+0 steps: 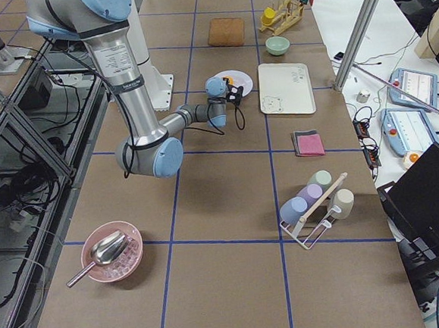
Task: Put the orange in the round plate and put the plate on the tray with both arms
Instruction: 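Move the right gripper to the rim of the white plate, then grip the plate rim with the right gripper and lift it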
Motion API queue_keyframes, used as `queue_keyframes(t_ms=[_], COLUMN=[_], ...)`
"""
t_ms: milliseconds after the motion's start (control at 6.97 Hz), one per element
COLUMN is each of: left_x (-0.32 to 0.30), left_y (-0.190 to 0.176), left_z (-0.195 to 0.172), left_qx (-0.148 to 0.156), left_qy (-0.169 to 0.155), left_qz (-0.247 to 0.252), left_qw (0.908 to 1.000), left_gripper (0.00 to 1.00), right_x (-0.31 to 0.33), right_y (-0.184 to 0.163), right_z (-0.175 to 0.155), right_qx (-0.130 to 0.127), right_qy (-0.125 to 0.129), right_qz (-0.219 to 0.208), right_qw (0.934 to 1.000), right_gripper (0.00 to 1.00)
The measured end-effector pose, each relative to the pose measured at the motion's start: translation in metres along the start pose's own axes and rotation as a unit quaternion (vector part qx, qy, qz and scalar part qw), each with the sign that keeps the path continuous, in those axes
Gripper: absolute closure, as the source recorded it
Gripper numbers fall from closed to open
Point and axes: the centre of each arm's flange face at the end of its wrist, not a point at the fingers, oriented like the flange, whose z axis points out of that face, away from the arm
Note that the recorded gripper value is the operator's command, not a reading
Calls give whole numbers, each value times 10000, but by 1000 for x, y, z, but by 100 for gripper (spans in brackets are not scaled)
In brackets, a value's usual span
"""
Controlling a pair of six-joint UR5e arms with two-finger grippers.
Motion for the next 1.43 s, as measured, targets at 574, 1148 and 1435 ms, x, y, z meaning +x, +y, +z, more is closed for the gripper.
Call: queue_keyframes(t_ms=[574,1148,1435], left_x=[1,1,2], left_y=[0,0,1], left_z=[-1,0,-1], left_qx=[7,6,11], left_qy=[-7,-6,-6], left_qz=[8,16,20], left_qw=[10000,10000,10000], left_gripper=[1,1,1], right_x=[-6,-22,-46], right_y=[-5,-7,-8], right_z=[3,-15,-42], right_qx=[-14,-98,6], right_qy=[96,-52,-334], right_qz=[-20,-76,-168], right_qw=[10000,9999,9993], right_gripper=[100,100,100])
